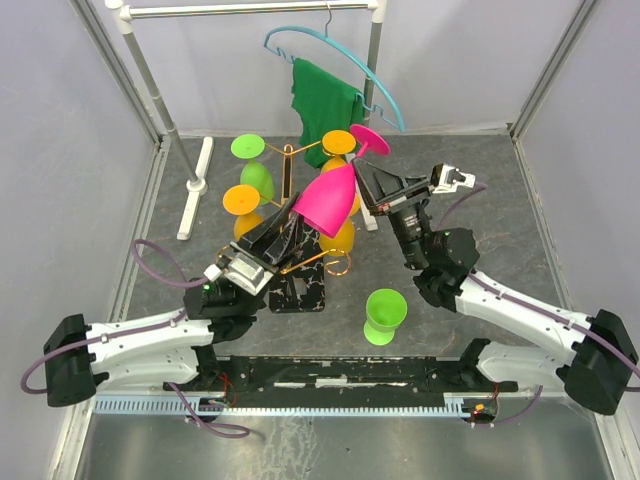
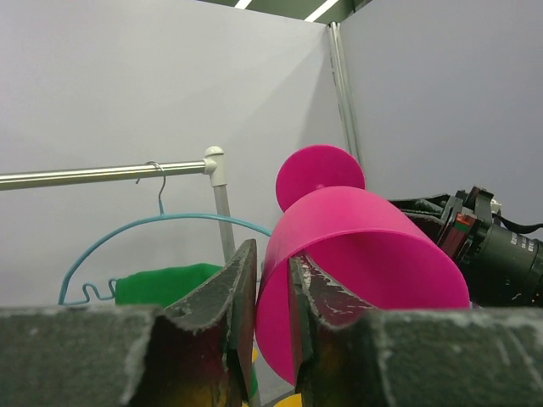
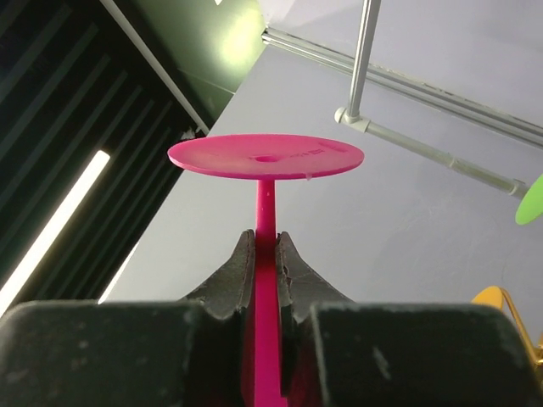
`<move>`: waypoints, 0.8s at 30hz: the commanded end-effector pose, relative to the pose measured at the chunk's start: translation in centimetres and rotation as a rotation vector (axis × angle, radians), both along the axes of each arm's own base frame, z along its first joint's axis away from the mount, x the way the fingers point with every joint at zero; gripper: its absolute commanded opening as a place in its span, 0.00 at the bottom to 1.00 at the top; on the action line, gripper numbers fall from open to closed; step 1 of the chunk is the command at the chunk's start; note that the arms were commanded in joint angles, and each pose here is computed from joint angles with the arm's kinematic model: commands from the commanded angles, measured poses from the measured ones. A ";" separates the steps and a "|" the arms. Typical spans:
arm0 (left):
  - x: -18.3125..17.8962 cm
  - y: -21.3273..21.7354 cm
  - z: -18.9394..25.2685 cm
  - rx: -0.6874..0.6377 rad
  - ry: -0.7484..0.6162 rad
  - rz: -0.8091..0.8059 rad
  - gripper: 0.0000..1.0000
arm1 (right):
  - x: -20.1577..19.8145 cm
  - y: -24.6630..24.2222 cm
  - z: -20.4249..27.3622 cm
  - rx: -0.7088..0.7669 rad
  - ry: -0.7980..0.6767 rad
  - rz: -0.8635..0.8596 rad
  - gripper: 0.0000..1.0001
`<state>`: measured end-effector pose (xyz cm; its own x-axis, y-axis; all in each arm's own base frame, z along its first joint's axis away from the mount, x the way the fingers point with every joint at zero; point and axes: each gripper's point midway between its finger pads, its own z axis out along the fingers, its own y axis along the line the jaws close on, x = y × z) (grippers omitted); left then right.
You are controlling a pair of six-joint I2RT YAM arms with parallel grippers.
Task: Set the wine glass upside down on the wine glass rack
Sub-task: Turn the wine glass upside down at the wine rack.
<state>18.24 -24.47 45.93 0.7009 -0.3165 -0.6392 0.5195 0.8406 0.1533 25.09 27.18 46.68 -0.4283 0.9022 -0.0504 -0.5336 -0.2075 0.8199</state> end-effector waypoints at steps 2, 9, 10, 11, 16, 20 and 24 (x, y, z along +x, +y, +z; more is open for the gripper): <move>-1.2 0.6 0.8 -0.029 -0.019 -0.052 0.32 | -0.8 -1.2 0.1 -0.045 -0.035 -0.053 0.08; -1.1 -0.1 -0.2 0.052 -0.004 -0.050 0.61 | -1.0 -2.4 0.2 -0.075 -0.044 -0.109 0.07; -1.0 -0.2 -0.5 0.073 0.001 -0.050 0.62 | -1.1 -2.6 0.3 -0.081 -0.047 -0.118 0.06; -1.0 -0.4 -1.0 0.100 0.010 -0.050 0.64 | -1.1 -2.8 0.4 -0.093 -0.053 -0.130 0.06; -0.8 -0.7 -4.2 0.237 0.111 -0.067 0.71 | -1.3 -3.8 0.4 -0.232 -0.075 -0.217 0.05; -0.9 0.3 -5.8 0.294 0.201 -0.083 0.75 | -1.8 -4.9 0.2 -0.420 -0.099 -0.296 0.04; -0.7 2.3 -5.9 0.274 0.271 -0.050 0.78 | -2.9 -5.8 -0.7 -0.706 -0.154 -0.330 0.04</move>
